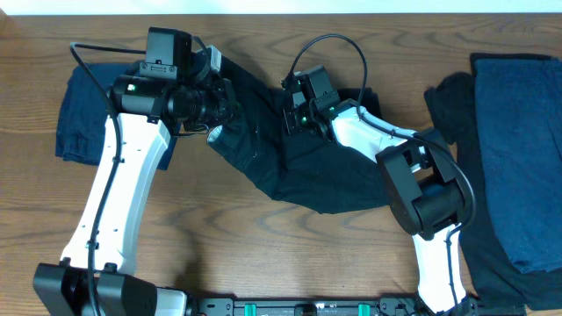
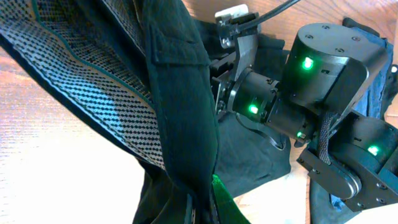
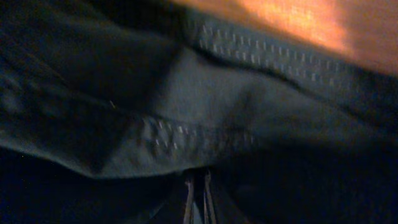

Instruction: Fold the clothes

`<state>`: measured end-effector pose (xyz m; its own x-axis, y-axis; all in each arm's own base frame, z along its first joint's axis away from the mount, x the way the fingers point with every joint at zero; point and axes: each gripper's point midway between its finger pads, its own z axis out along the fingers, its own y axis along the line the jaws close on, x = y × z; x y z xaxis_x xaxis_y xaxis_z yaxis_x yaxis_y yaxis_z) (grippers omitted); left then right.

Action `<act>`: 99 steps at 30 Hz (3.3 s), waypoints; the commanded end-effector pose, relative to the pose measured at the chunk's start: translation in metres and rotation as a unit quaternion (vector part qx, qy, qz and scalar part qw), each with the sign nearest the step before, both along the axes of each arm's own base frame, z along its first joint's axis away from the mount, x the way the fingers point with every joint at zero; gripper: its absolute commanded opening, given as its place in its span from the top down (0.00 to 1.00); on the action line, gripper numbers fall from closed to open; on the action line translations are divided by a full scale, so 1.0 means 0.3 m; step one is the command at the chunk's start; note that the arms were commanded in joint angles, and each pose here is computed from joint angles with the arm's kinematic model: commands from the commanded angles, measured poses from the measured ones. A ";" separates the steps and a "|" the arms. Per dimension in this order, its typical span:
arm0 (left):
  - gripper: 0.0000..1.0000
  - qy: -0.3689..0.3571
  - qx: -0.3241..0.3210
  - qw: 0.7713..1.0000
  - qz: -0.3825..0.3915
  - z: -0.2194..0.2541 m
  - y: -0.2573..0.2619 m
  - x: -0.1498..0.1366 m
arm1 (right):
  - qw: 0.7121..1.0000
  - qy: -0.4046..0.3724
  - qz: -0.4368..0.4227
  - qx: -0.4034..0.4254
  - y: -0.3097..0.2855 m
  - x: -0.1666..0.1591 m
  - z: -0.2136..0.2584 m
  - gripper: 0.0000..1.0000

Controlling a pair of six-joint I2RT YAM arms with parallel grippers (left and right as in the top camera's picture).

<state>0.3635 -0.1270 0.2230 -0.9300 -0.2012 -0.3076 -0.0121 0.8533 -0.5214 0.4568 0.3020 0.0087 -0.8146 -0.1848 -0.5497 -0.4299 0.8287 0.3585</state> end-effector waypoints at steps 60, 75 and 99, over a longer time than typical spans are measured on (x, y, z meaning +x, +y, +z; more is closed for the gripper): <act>0.94 -0.049 0.005 0.993 -0.106 -0.106 -0.606 -0.032 | 0.925 0.310 -0.193 -0.106 -0.783 -0.644 -0.184 0.96; 0.94 -0.017 -0.010 0.997 -0.079 -0.198 -0.678 -0.014 | 0.926 0.308 -0.194 -0.105 -0.782 -0.640 -0.184 0.95; 0.94 -0.032 -0.038 0.995 -0.082 -0.228 -0.784 0.004 | 0.926 0.307 -0.194 -0.105 -0.782 -0.639 -0.184 0.95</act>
